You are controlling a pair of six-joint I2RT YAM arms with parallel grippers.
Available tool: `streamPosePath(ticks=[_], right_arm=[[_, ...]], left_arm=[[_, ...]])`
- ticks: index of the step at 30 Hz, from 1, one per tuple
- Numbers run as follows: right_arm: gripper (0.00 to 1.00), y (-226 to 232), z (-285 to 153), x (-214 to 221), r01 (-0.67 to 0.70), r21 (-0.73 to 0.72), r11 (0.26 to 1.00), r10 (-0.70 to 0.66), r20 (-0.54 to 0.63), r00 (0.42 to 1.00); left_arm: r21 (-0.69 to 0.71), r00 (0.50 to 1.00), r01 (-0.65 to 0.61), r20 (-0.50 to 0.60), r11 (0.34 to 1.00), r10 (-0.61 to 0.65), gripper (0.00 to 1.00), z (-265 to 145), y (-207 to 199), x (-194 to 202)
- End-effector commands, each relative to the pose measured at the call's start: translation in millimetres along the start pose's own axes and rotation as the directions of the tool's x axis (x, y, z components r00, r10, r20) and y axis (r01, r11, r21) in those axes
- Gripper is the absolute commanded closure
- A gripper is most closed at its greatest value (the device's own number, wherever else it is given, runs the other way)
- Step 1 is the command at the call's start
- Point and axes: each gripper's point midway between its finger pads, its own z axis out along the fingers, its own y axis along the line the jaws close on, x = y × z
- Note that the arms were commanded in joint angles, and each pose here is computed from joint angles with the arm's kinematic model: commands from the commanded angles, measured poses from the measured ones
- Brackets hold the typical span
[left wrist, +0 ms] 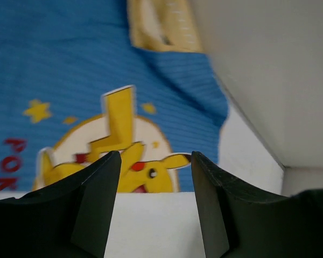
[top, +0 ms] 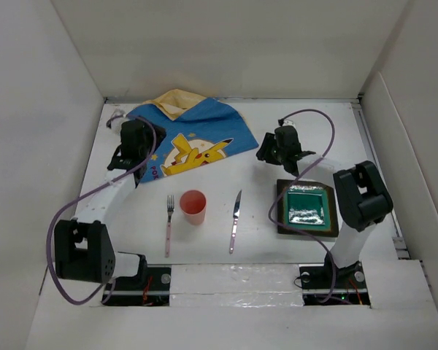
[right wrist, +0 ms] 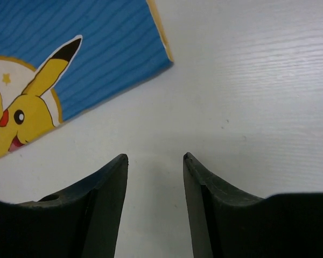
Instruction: Set the dinner table for one person
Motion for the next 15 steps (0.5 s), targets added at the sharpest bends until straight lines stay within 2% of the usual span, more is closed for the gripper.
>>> streamPosePath(ticks=[1, 5, 8, 11, 15], right_arm=[[0.50, 21, 13, -38, -0.068, -0.065, 0.996, 0.072, 0.069, 0.995], [0.51, 20, 28, -36, -0.085, -0.070, 0.994, 0.088, 0.046, 0.995], [0.51, 19, 27, -35, -0.077, -0.081, 0.994, 0.082, 0.063, 0.995], [0.51, 17, 25, -38, -0.085, -0.114, 0.990, 0.093, 0.068, 0.993], [0.51, 11, 33, -42, -0.075, -0.104, 0.992, 0.080, 0.043, 0.996]], left_arm=[[-0.177, 0.988, 0.156, 0.036, 0.972, -0.152, 0.49, -16, 67, 7], [-0.365, 0.987, 0.156, 0.014, 0.918, -0.162, 0.49, -42, 141, 23], [-0.513, 0.979, 0.172, -0.007, 0.841, -0.204, 0.53, -62, 195, 35], [-0.574, 0.967, 0.190, -0.032, 0.797, -0.253, 0.54, -74, 223, 50], [-0.600, 0.959, 0.207, -0.033, 0.773, -0.282, 0.58, -75, 238, 66]])
